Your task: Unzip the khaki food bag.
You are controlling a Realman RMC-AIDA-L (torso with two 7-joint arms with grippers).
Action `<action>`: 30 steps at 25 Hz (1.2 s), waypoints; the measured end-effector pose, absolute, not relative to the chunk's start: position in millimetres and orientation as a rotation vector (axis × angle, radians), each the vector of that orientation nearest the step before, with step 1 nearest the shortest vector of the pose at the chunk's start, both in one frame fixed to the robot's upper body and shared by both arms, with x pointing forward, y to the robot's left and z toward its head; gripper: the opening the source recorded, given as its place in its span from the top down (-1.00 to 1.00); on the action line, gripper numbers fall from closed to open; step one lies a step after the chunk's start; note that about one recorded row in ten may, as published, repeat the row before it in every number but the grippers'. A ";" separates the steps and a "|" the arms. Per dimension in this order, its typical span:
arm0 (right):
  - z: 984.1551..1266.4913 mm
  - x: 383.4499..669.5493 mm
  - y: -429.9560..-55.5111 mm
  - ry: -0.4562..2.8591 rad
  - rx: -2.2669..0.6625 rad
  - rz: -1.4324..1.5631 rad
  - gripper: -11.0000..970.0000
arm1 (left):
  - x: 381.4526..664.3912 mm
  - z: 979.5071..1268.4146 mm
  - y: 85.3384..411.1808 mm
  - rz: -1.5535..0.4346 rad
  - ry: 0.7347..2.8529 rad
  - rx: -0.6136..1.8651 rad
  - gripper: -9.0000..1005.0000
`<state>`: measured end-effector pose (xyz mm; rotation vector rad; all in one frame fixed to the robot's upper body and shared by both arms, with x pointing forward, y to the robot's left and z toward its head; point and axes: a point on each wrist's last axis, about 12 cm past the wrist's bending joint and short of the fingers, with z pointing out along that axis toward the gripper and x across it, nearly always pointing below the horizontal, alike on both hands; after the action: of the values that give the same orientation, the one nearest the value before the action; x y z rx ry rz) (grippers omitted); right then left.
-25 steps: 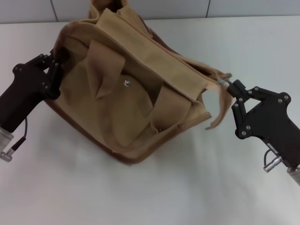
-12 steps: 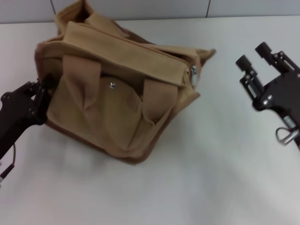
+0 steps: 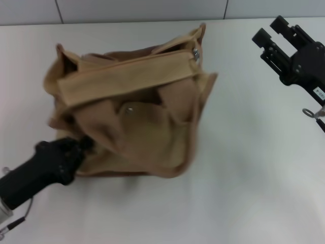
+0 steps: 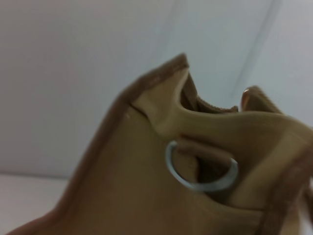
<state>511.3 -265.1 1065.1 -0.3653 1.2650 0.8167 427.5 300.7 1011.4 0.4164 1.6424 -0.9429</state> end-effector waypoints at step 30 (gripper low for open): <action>1120.8 500.5 -258.1 1.235 -1.188 1.353 -0.64 | 434.3 1085.6 362.9 -1.265 1.554 0.882 -0.55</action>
<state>500.5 -258.1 1120.8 -1.1883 1.2354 1.3527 434.3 362.9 1085.6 0.8823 1.5542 -1.2649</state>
